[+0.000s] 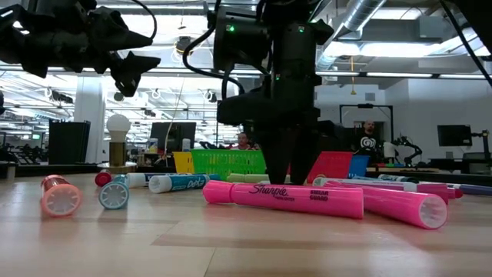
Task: Pick & Place Markers
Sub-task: Put the black highlighter into the blue bin
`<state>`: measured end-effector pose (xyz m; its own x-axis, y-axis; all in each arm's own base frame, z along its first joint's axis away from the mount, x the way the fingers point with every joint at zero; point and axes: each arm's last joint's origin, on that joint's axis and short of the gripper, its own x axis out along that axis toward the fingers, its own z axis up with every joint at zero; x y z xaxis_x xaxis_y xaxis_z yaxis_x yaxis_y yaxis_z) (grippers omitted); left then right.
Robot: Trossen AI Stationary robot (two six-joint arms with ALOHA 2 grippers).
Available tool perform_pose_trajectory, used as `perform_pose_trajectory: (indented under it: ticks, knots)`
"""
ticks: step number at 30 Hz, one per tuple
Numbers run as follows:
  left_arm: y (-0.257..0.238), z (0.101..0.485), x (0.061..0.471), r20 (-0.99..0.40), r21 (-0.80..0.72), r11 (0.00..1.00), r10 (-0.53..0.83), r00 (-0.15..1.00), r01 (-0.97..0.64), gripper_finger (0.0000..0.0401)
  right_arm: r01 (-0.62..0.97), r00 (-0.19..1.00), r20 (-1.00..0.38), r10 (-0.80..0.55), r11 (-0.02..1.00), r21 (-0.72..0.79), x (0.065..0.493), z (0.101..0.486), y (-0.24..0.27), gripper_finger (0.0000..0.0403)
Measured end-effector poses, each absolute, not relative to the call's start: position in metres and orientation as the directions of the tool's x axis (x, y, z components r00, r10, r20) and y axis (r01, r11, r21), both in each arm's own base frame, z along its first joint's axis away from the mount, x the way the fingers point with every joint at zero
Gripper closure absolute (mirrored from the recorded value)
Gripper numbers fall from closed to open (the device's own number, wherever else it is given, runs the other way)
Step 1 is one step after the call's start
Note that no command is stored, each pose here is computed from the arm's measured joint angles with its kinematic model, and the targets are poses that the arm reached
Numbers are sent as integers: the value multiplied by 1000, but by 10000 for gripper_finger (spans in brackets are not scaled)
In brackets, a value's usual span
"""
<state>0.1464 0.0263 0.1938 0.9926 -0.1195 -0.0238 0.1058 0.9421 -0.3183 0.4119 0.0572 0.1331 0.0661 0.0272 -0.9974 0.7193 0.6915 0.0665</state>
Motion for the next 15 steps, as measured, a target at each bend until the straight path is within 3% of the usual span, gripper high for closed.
perform_pose_trajectory:
  ticks: [15]
  knots:
    - [26,194,146,-18,-313,944,-119,993,108,215,757,72,-997,27,650,72,411,135,57,348]
